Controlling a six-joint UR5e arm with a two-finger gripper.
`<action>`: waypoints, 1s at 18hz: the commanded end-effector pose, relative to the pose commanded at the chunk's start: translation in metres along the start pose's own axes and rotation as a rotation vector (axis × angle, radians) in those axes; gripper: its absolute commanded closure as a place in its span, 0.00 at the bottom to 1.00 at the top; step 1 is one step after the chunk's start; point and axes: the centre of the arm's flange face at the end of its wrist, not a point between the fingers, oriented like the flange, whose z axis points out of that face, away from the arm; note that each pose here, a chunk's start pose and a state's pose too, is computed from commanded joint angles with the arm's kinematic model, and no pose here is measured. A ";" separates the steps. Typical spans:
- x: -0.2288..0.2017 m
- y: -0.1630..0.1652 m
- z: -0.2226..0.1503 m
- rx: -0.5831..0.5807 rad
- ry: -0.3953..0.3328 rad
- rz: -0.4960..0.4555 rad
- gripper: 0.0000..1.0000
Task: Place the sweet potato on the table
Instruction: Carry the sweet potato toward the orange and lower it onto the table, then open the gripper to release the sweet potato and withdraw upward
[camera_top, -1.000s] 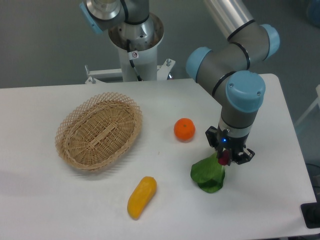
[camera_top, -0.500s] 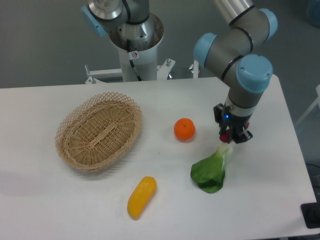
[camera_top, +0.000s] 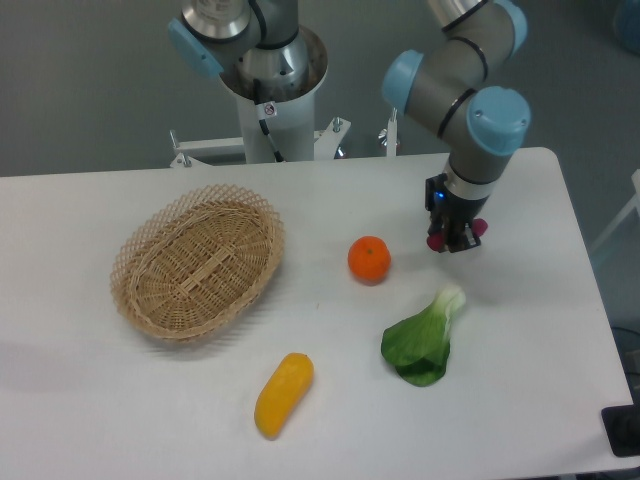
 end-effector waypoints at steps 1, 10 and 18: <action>0.003 -0.002 0.004 0.004 0.008 -0.001 0.65; 0.001 -0.006 -0.001 0.003 -0.004 -0.026 0.01; -0.033 0.002 -0.046 -0.032 -0.094 -0.050 0.00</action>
